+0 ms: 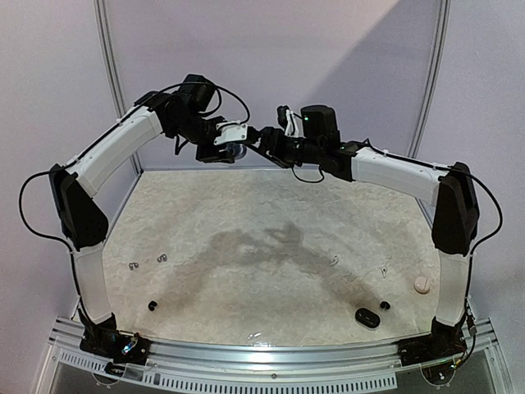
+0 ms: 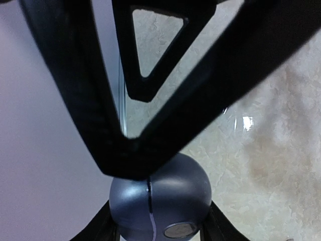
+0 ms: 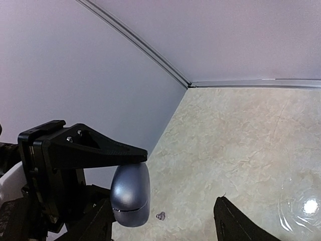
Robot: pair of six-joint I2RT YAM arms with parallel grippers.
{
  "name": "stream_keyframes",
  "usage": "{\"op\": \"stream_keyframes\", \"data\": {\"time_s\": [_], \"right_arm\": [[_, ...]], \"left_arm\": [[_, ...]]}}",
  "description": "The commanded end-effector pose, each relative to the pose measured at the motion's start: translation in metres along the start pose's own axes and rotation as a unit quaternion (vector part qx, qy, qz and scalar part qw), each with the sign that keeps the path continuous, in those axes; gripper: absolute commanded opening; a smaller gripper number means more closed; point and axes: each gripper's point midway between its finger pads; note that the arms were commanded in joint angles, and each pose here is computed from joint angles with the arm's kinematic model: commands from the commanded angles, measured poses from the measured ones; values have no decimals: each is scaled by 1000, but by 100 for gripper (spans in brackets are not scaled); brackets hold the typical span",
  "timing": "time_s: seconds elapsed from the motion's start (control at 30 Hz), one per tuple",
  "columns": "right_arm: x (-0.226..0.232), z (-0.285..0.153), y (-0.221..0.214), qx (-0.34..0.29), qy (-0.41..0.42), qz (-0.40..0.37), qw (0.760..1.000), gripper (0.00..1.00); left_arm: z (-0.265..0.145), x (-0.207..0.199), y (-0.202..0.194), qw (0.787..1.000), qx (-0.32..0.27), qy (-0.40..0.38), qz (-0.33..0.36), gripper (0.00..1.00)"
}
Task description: Insert the wireless bluetooth earbuds into the charging case
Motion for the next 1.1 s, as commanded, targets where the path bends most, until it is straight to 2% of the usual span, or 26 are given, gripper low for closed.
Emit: {"op": "stream_keyframes", "data": {"time_s": [0.0, 0.13, 0.37, 0.47, 0.63, 0.67, 0.73, 0.77, 0.8, 0.9, 1.0, 1.07], "right_arm": [[5, 18, -14, 25, 35, 16, 999, 68], [12, 24, -19, 36, 55, 10, 998, 59], [14, 32, -35, 60, 64, 8, 996, 53], [10, 35, -38, 67, 58, 10, 996, 41], [11, 35, -38, 66, 62, 2, 996, 12], [11, 35, -38, 66, 62, 0, 996, 8], [12, 33, -37, 65, 63, -6, 996, 3], [12, 32, -38, 65, 63, -13, 996, 2], [12, 30, -37, 65, 62, -19, 996, 0], [19, 20, -36, 61, 62, -54, 995, 0], [27, 6, -37, 62, 73, -102, 990, 0], [50, -12, -37, 52, 116, -153, 980, 0]], "left_arm": [[10, -3, 4, 1000, 16, 3, 19, 21], [13, -6, 5, 1000, 18, 0, 21, 21], [16, -2, 6, 1000, 22, 9, 21, 21], [16, -1, 7, 1000, 20, 12, 21, 21], [15, -3, 7, 1000, 21, 7, 22, 22], [15, -4, 7, 1000, 21, 7, 19, 30], [14, -4, 7, 1000, 19, 4, 1, 75], [12, -5, 6, 1000, 18, 3, -12, 94], [8, -3, 5, 999, 16, 2, -29, 99], [-13, -7, 2, 996, -21, -26, -88, 99], [-51, -16, 8, 982, -101, -63, -143, 99], [-80, -25, 16, 965, -169, -87, -182, 99]]}}
Point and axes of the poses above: each gripper's point midway between its finger pads, its own z axis out along the fingers, its own x axis along the line the jaws close on, y = z × x, and after that the axes turned 11 degrees about z, right-handed
